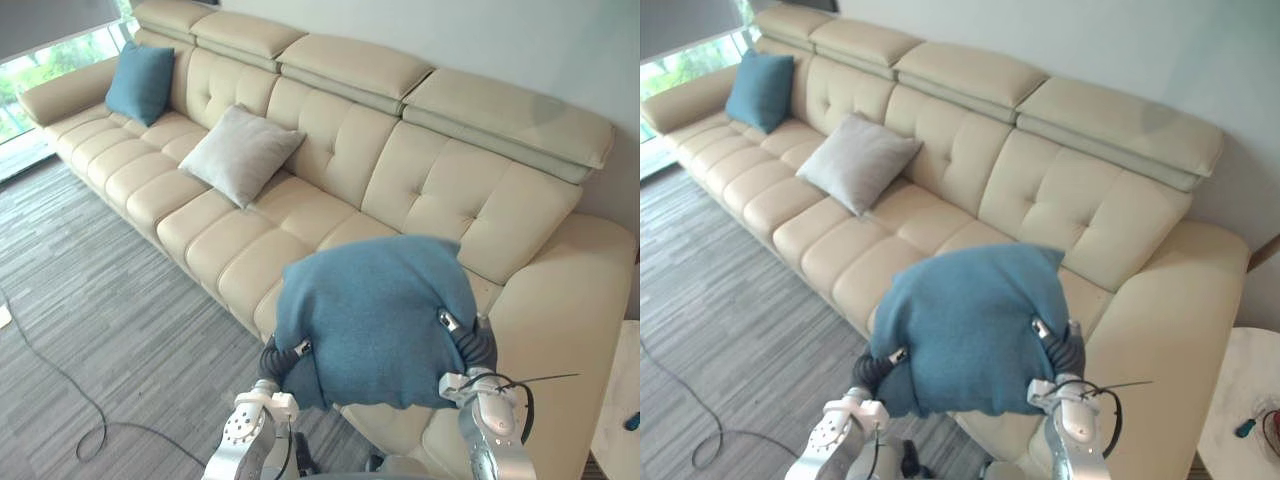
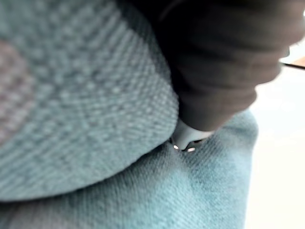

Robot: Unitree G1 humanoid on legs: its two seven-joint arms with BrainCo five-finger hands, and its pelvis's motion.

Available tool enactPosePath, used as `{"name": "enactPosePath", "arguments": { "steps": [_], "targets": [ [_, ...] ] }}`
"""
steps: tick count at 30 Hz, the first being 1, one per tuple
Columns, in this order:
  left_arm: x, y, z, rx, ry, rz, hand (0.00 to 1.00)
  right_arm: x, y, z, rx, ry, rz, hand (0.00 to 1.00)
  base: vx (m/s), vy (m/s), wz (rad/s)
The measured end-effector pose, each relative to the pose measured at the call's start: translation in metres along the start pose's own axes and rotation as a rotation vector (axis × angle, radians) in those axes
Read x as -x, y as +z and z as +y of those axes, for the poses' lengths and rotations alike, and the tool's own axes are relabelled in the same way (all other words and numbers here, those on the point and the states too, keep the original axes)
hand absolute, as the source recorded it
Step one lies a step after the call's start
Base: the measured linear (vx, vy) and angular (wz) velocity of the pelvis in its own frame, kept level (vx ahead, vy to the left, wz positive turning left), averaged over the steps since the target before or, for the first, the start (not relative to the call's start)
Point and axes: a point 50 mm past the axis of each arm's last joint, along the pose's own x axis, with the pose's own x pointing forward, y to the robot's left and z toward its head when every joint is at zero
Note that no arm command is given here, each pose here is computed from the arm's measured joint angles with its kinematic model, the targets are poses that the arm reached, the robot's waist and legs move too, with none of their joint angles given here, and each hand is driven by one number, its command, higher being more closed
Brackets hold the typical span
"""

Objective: Pick up cushions and gather them together orderly.

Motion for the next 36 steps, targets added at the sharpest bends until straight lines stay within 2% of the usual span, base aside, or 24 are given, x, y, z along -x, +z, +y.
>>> {"name": "enactPosePath", "arguments": {
  "steps": [13, 18, 23, 29, 36],
  "targets": [
    [-0.001, 0.007, 0.006, -0.054, -0.004, -0.027, 1.0, -0.001, -0.007, 0.009, -0.046, -0.005, 0.025, 1.0, 0.18, 0.346, -0.98],
    [0.0, 0.0, 0.019, -0.071, 0.044, 0.008, 1.0, -0.01, -0.044, 0.012, -0.004, 0.022, 0.169, 1.0, -0.05, -0.016, -0.83],
    [0.002, -0.008, 0.019, -0.073, 0.042, 0.058, 1.0, 0.0, -0.068, -0.004, 0.075, 0.013, 0.291, 1.0, -0.03, -0.156, -0.01],
    [0.001, -0.007, 0.019, -0.048, 0.051, 0.049, 1.0, 0.001, -0.054, -0.002, 0.065, 0.02, 0.235, 1.0, -0.02, -0.128, -0.05],
    [-0.001, 0.006, 0.016, -0.047, 0.043, -0.016, 1.0, -0.003, -0.042, 0.004, 0.063, 0.021, 0.174, 1.0, 0.11, 0.061, -0.2]
  ]
}}
